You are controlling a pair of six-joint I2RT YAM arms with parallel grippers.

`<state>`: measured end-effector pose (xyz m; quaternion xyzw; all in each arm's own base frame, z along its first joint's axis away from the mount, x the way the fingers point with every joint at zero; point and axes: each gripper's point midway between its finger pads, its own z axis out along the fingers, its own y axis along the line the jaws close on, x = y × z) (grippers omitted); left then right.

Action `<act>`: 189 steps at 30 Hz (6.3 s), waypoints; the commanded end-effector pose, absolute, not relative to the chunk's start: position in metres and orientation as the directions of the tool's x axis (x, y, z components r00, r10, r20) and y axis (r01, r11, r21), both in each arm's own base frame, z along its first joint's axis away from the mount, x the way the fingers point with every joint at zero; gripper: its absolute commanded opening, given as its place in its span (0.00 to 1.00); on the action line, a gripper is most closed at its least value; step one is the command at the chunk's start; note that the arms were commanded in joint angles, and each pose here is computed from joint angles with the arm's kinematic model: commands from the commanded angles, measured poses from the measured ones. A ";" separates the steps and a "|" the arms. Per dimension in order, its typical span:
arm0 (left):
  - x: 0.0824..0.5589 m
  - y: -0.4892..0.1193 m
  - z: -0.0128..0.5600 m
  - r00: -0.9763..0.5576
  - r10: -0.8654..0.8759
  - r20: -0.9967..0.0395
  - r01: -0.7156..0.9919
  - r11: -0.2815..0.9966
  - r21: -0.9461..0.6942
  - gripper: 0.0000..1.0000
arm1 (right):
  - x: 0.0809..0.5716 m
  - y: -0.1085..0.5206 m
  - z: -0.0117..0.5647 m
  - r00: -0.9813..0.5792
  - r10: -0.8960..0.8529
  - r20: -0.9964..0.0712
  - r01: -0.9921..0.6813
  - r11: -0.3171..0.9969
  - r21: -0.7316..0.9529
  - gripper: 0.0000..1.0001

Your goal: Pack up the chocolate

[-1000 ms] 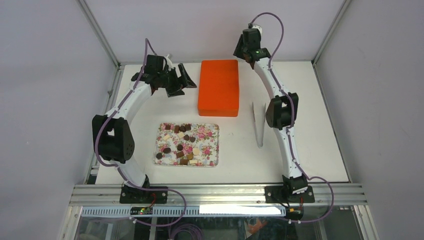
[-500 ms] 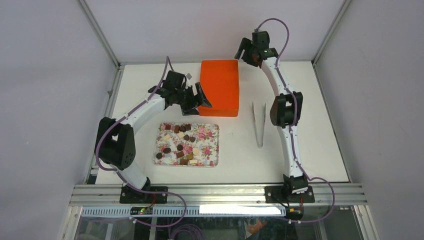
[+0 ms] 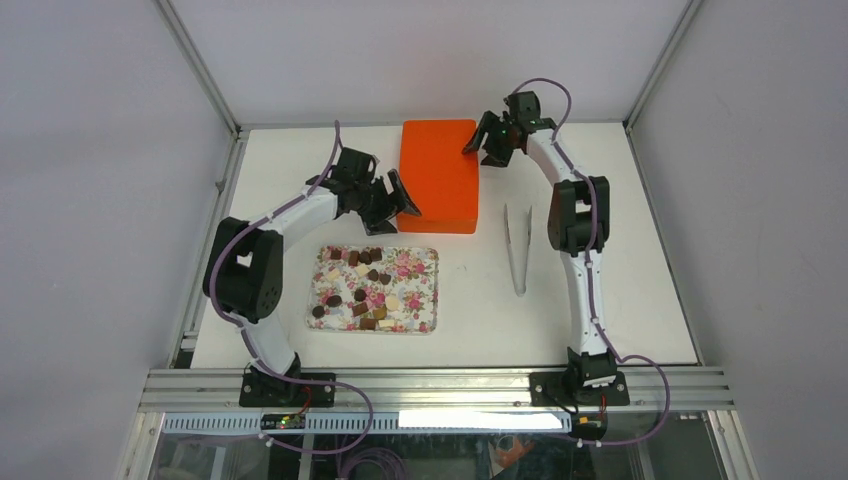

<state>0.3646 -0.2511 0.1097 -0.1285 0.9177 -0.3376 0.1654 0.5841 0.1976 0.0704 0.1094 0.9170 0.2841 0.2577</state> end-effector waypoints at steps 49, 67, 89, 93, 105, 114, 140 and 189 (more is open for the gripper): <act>0.402 -0.248 0.112 -0.909 -0.403 -0.106 -0.194 0.634 -0.749 0.74 | 0.421 0.207 0.069 -0.883 0.457 -0.107 0.215 0.596 0.773 0.29; 0.455 -0.236 0.112 -0.898 -0.400 -0.184 -0.152 0.674 -0.723 0.73 | 0.340 0.255 0.060 -0.907 0.417 -0.057 0.233 0.611 0.757 0.25; 0.486 -0.230 0.171 -0.848 -0.387 -0.363 -0.025 0.712 -0.701 0.74 | 0.415 0.132 0.187 -0.812 0.271 -0.517 0.093 0.934 0.344 0.21; 0.481 -0.223 0.181 -0.835 -0.386 -0.392 -0.019 0.732 -0.681 0.74 | 0.443 0.106 0.177 -0.832 0.215 -0.511 0.151 0.975 0.164 0.00; 0.456 -0.208 0.210 -0.812 -0.361 -0.459 0.024 0.765 -0.643 0.76 | 0.497 0.089 0.173 -0.840 0.160 -0.519 0.185 0.983 0.004 0.00; 0.451 -0.206 0.224 -0.801 -0.358 -0.479 0.046 0.762 -0.646 0.77 | 0.518 0.081 0.212 -0.769 0.148 -0.622 0.195 0.981 -0.008 0.00; 0.427 -0.201 0.194 -0.838 -0.353 -0.416 -0.009 0.771 -0.637 0.78 | 0.542 0.074 0.235 -0.670 0.237 -0.703 0.248 0.965 0.089 0.00; 0.281 -0.063 0.266 -0.539 -0.408 -0.737 -0.214 0.912 -0.349 0.99 | 0.212 -0.006 0.235 -0.442 0.469 -0.764 0.458 0.851 0.257 0.85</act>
